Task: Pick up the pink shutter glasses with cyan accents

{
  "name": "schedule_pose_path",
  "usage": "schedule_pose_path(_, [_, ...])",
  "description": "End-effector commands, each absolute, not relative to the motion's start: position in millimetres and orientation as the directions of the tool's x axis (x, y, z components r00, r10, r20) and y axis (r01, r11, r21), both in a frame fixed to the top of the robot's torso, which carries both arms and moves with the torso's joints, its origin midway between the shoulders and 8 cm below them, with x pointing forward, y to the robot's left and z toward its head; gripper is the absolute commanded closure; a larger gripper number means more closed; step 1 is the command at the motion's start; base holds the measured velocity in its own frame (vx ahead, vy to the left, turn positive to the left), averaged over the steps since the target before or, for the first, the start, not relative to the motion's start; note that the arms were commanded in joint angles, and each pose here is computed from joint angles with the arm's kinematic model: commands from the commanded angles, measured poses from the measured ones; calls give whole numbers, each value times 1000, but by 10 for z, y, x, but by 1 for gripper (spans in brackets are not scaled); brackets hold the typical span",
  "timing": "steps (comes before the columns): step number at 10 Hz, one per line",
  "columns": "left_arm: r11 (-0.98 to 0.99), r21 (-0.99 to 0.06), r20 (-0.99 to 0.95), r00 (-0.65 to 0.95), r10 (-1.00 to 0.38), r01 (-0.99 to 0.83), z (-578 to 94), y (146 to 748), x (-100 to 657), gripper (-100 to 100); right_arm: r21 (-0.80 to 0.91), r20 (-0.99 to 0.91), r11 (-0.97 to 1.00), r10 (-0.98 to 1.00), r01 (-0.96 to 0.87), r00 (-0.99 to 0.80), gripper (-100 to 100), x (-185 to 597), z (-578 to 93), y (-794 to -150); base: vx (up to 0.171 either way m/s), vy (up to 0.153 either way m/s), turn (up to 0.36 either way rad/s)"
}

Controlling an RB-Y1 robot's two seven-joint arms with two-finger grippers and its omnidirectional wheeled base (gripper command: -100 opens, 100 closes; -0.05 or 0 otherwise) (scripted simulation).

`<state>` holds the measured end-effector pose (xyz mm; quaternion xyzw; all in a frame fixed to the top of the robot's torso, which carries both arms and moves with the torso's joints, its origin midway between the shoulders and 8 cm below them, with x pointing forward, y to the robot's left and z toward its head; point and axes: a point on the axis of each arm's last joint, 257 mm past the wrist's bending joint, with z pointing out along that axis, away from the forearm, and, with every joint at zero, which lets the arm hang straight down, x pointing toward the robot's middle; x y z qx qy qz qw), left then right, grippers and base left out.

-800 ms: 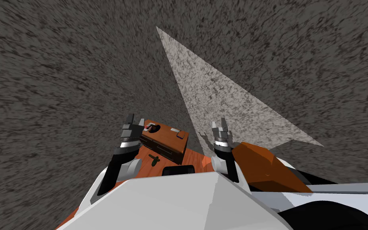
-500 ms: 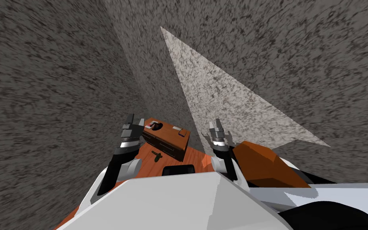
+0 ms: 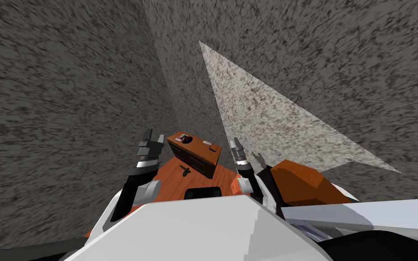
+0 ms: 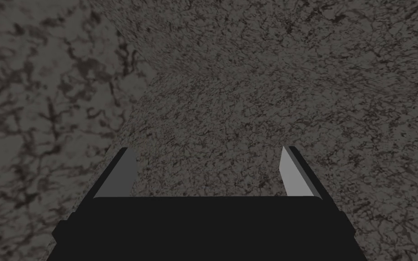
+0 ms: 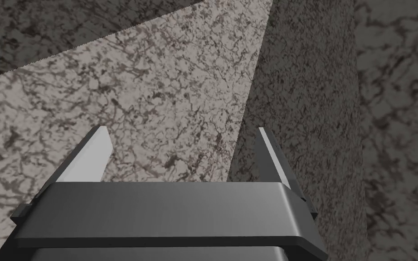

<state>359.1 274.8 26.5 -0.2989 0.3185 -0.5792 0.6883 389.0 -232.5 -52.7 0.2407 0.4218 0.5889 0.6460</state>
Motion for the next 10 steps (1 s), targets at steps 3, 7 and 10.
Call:
schedule_pose_path(3, [151, -780, -92, 126, -988, 607, 264, 2749, 3591, 0, 830, -341, 230, 930, -508, -137, -100, 3984, -969, -2147, -83, 106, 141])
schedule_pose_path(7, [151, -780, -92, 126, -988, 607, 264, 2749, 3591, 0, 836, -439, 303, 869, -458, -227, -100, 4059, -1479, -2002, -68, 107, 193])
schedule_pose_path(10, [151, -780, -92, 126, -988, 607, 264, 2749, 3591, 0, 840, -483, 357, 835, -409, -263, -100, 4082, -1837, -2059, -25, 81, 120])
